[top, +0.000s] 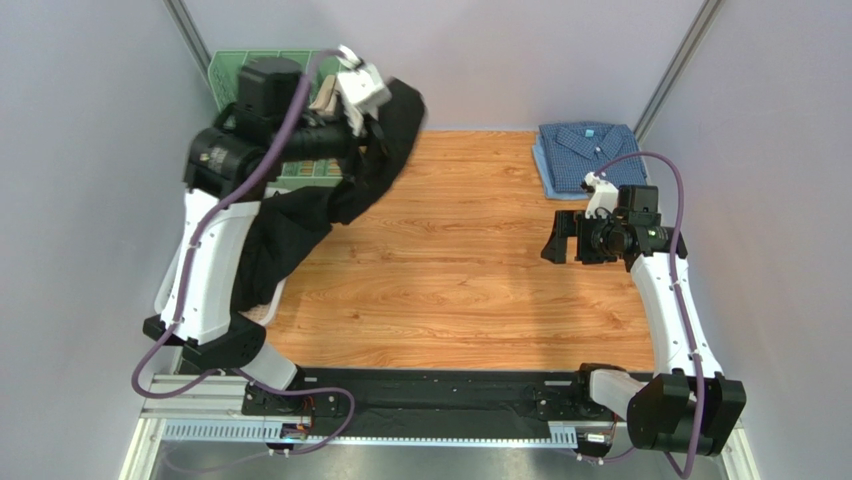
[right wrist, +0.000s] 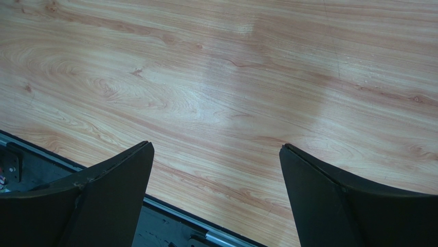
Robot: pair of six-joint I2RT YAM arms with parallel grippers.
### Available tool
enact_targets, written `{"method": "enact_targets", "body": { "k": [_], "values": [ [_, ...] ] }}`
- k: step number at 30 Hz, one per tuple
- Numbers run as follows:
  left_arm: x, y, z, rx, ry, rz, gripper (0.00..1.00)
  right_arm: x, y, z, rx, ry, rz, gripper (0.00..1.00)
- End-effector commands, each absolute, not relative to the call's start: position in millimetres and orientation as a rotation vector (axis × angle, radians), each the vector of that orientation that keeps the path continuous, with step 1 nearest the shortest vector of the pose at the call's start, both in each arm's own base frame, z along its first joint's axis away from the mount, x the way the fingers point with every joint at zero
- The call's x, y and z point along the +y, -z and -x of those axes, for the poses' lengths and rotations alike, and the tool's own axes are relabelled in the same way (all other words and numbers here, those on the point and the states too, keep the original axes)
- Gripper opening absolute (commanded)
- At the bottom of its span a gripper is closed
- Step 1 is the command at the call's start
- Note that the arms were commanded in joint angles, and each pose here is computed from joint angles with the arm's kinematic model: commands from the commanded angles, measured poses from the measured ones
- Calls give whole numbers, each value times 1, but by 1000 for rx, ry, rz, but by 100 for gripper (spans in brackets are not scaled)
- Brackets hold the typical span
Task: Fold and stack the long sleeve shirts
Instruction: Move the shirt to the center of the board
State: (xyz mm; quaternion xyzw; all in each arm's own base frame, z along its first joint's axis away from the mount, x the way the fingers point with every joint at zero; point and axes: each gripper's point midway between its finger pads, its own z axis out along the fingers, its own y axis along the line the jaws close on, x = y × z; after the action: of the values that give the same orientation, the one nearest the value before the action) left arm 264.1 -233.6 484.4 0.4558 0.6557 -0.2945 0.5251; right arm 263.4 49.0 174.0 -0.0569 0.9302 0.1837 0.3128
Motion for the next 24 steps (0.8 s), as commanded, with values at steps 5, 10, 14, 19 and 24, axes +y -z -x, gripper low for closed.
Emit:
{"method": "enact_targets", "body": {
  "k": [5, 10, 14, 19, 24],
  "values": [
    [-154, -344, -309, 1970, 694, -947, 99, 50, -194, -267, 2398, -484, 201, 100],
    [7, -257, -320, 2268, 324, -666, 99, 53, -193, -266, 2405, -509, 203, 100],
    [94, -187, -314, 2476, 152, -558, 99, 56, -193, -267, 2409, -538, 211, 100],
    [137, -127, -319, 2626, 96, -501, 99, 56, -191, -265, 2415, -534, 217, 100],
    [165, -78, -331, 2719, -14, -409, 99, 54, -191, -264, 2411, -520, 215, 100]
  ]
}}
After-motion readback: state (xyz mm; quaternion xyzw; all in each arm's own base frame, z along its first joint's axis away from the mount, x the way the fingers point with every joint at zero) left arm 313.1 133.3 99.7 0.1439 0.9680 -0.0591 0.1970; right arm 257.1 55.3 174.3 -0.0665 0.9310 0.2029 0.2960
